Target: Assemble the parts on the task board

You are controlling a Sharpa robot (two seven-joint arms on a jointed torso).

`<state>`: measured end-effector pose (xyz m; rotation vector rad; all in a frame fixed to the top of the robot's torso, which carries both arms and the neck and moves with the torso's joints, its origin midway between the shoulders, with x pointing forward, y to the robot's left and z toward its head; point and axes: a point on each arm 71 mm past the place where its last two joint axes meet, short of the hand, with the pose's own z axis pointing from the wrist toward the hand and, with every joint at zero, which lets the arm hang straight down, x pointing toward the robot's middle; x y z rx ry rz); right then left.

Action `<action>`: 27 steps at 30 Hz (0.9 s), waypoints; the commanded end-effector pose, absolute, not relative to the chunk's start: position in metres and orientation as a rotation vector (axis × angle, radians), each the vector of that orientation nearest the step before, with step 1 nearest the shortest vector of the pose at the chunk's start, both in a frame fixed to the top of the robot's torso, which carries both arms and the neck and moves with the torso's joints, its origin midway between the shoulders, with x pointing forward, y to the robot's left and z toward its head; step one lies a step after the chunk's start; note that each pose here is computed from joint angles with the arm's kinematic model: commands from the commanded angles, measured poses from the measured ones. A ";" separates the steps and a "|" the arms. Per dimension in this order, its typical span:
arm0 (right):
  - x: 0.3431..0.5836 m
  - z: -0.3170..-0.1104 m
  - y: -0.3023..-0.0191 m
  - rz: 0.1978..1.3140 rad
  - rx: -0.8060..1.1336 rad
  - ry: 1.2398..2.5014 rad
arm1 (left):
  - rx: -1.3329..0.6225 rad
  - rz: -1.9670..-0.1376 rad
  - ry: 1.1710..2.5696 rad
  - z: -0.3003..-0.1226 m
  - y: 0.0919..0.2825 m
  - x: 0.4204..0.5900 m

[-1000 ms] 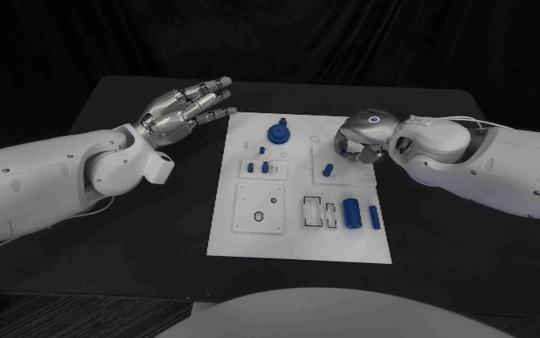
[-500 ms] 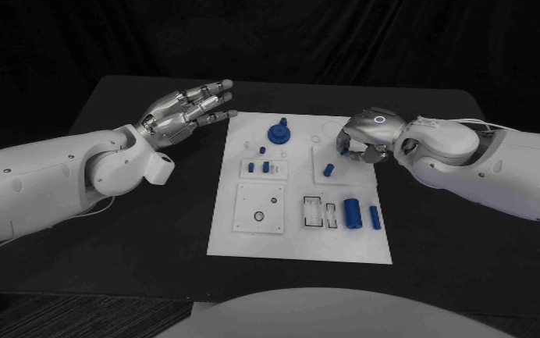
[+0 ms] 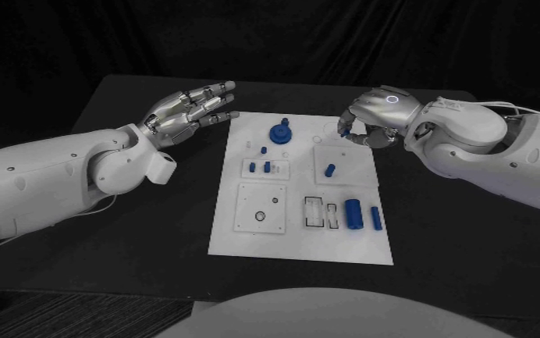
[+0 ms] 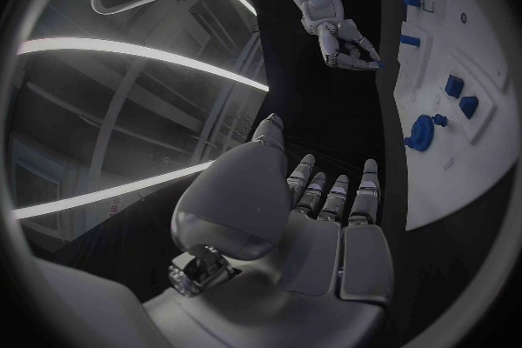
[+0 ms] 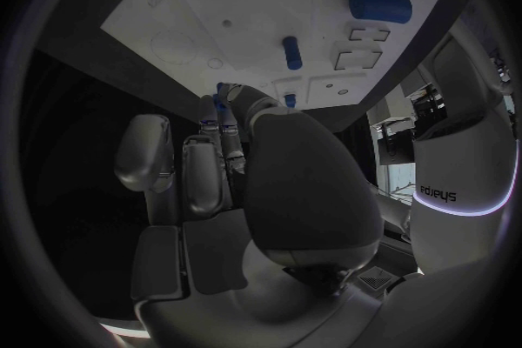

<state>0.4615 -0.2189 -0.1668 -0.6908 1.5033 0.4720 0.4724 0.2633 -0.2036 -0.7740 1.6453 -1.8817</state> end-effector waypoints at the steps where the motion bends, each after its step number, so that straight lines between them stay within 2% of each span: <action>1: 0.454 -0.160 -0.210 0.494 -0.664 1.492 | -0.778 -1.902 1.644 -0.204 0.262 0.472; 17: 0.423 -0.161 -0.148 0.647 -0.779 1.541 | -0.782 -1.908 1.654 -0.205 0.262 0.470; 27: 0.417 -0.181 -0.117 0.705 -0.833 1.580 | -0.780 -1.913 1.663 -0.206 0.258 0.470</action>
